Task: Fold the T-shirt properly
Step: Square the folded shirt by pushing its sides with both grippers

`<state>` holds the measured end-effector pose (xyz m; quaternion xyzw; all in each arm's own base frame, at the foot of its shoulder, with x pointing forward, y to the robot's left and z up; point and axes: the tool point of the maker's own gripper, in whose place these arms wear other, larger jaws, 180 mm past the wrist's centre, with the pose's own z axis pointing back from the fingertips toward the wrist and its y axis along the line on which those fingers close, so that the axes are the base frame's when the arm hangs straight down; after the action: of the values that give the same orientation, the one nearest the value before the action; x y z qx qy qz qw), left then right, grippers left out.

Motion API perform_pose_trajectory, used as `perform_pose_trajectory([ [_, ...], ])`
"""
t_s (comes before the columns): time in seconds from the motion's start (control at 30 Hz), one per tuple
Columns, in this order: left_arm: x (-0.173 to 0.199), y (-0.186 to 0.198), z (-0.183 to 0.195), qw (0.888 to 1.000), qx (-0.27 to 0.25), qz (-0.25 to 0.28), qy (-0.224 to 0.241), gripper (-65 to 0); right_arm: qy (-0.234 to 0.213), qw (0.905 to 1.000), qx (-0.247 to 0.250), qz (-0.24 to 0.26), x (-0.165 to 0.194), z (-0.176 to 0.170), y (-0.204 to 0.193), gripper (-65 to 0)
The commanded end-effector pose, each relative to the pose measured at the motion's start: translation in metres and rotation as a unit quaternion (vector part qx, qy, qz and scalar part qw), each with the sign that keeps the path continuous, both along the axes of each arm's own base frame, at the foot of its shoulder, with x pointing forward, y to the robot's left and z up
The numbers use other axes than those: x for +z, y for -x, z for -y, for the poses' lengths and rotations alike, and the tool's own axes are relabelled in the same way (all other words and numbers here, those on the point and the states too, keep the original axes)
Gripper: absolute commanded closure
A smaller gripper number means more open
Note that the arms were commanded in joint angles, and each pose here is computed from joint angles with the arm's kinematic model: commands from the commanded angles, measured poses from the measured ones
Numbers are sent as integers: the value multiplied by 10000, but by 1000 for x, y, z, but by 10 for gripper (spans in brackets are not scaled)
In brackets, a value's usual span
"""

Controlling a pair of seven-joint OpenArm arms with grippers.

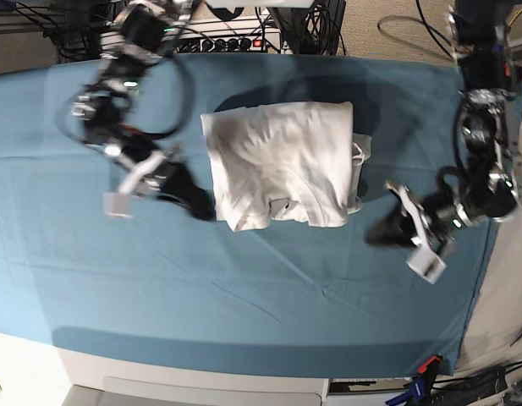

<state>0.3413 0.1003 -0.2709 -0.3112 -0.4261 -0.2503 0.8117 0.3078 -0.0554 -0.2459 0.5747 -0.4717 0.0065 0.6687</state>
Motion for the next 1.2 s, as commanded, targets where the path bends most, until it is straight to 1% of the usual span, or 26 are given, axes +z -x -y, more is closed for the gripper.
perform_pose_trajectory([
  [0.0, 14, 3, 11, 9990, -177, 206, 360, 0, -52, 9994, 201, 277, 15, -8, -3, 0],
  [0.1, 3, 26, 35, 9951, -361, -68, 916, 0, 22, 9961, 856, 221, 11, -48, 6, 0],
  [0.17, -2, 35, 44, 9927, -382, -195, 1130, 0, 314, 9927, 1161, 60, -2, -67, 11, 0],
  [0.23, -5, 39, 52, 9912, -395, -269, 1232, 0, 760, 9888, 1274, -180, -24, -74, 13, 0],
  [0.3, -8, 42, 56, 9903, -385, -328, 1291, 0, 1053, 9869, 1153, -407, -42, -72, 12, 0],
  [0.4, -17, 45, 57, 9912, -296, -404, 1223, 0, 1374, 9832, 943, -745, -67, -66, 14, 0],
  [0.53, -26, 51, 56, 9913, -251, -530, 1177, 0, 1592, 9792, 830, -945, -83, -62, 19, 0],
  [0.6, -36, 53, 53, 9933, -163, -580, 988, 0, 1672, 9778, 810, -966, -86, -61, 19, 0],
  [0.7, -56, 50, 39, 9937, 364, -808, 681, 0, 1916, 9738, 701, -1004, -94, -55, 17, 0],
  [0.77, -67, 50, 31, 9932, 611, -875, 467, 0, 2206, 9678, 569, -1071, -103, -48, 15, 0],
  [0.87, -76, 50, 24, 9918, 798, -963, 258, 0, 2528, 9594, 357, -1202, -115, -32, 12, 0],
  [1.0, -79, 48, 20, 9920, 872, -912, 100, 0, 2568, 9563, 14, -1395, -120, -8, 8, 0],
  [1.07, -80, 48, 19, 9920, 891, -896, 56, 0, 2659, 9532, -183, -1427, -121, 10, 5, 0],
  [1.17, -82, 47, 15, 9910, 972, -925, -24, 0, 2829, 9435, -615, -1610, -126, 46, 2, 0],
])
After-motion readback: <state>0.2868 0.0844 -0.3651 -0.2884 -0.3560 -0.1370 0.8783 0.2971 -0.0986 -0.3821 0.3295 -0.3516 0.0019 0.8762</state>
